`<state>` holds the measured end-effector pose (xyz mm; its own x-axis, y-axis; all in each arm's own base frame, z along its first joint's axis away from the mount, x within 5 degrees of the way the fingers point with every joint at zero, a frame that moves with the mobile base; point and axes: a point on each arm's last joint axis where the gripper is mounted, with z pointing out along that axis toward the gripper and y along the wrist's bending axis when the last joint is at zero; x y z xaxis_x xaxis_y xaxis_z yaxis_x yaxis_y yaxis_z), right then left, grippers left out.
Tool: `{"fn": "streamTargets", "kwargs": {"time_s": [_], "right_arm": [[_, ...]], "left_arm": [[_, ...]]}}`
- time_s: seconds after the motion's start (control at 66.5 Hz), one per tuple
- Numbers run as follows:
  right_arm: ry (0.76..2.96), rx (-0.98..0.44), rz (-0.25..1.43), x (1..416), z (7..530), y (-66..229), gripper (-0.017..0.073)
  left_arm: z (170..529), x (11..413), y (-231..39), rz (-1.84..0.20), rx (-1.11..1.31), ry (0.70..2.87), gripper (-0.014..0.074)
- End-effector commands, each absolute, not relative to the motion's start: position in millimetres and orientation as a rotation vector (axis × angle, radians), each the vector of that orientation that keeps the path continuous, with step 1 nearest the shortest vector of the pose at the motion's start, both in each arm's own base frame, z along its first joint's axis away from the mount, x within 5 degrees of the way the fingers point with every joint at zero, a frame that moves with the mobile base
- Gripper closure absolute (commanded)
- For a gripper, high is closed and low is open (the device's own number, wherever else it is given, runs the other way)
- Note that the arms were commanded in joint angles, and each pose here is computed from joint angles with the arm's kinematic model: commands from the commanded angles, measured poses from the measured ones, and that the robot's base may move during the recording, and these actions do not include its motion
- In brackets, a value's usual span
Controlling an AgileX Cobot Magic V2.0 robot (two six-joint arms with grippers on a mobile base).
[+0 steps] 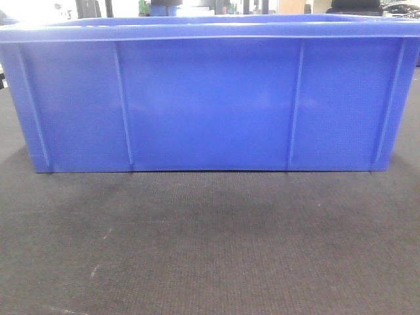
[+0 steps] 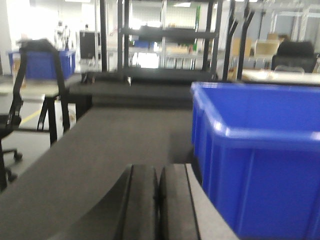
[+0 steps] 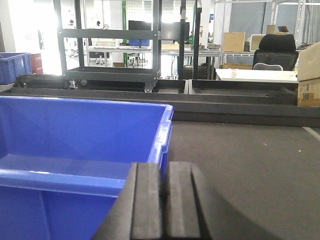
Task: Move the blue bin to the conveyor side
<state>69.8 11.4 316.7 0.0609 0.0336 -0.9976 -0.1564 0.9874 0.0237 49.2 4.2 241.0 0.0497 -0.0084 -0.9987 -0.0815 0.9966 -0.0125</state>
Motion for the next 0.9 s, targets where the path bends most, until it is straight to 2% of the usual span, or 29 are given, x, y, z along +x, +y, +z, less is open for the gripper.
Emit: {"fn": "streamTargets", "kwargs": {"time_s": [0.0, 0.06, 0.15, 0.887], "right_arm": [[1.481, -0.099, 0.131, 69.2, 318.2, 10.7, 0.0634], [1.481, -0.099, 0.131, 69.2, 318.2, 10.7, 0.0634], [1.481, -0.099, 0.131, 69.2, 318.2, 10.7, 0.0634], [1.481, -0.099, 0.131, 69.2, 318.2, 10.7, 0.0634]], "left_arm": [[220.9, 53.3, 4.6, 0.058, -0.074, 1.555, 0.0601], [204.0, 56.1, 4.8, 0.057, -0.075, 1.594, 0.0601], [200.7, 56.2, 4.8, 0.057, -0.077, 1.620, 0.0601], [202.8, 56.2, 5.0, 0.071, -0.064, 1.597, 0.0601]]}}
